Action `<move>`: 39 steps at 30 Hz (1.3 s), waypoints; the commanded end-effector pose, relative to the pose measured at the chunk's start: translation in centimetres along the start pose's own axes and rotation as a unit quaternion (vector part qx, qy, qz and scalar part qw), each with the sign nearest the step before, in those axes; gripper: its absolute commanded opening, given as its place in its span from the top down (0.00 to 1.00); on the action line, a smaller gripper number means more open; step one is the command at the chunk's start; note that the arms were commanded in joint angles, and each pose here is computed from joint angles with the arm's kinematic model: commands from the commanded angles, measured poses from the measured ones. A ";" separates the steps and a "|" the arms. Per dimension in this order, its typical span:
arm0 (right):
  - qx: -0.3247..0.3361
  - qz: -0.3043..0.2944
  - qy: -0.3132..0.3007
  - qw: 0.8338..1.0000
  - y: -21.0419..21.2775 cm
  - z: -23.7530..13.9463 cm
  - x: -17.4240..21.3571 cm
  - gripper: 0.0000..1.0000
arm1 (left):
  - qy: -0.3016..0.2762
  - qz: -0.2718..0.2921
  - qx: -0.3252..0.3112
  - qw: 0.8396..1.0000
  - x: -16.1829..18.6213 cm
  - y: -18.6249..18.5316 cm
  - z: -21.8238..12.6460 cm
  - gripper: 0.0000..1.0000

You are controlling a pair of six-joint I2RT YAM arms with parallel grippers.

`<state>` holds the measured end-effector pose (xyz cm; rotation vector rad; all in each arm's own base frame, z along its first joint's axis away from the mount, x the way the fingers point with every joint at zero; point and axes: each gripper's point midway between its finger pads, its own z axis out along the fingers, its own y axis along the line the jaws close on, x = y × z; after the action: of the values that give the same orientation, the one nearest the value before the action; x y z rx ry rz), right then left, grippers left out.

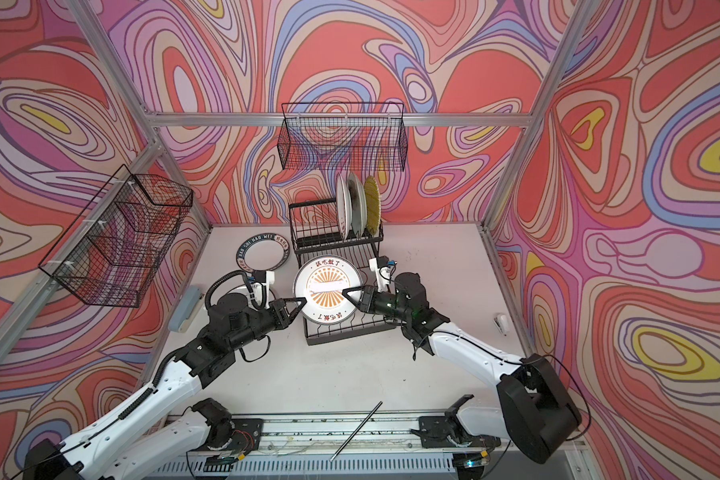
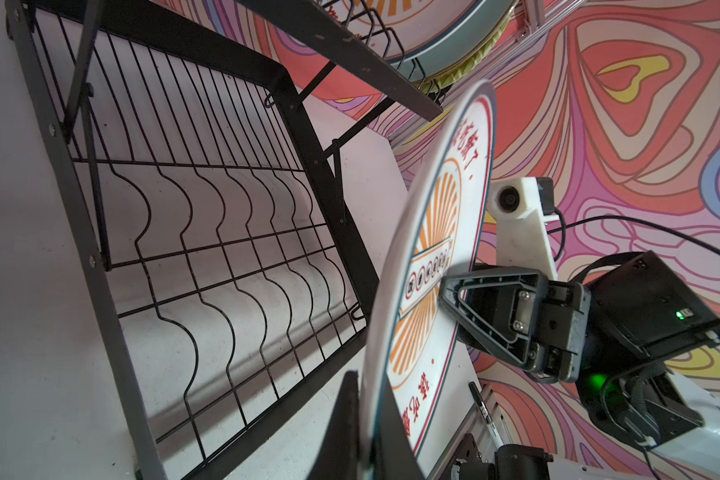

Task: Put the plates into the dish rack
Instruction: 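Carry the upright sunburst plate with the right gripper toward the rack front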

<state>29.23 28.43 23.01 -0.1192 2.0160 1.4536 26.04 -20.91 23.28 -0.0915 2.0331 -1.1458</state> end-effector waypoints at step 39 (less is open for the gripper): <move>0.056 -0.041 -0.070 0.995 1.6 -3.2 -2.1 1.00 | 0.040 0.038 -0.023 0.998 1.8 0.9 -0.1 0.54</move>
<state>28.52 26.53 24.63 -0.0577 1.9971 1.3247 25.30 -21.07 20.96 -0.0318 2.1252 -1.0894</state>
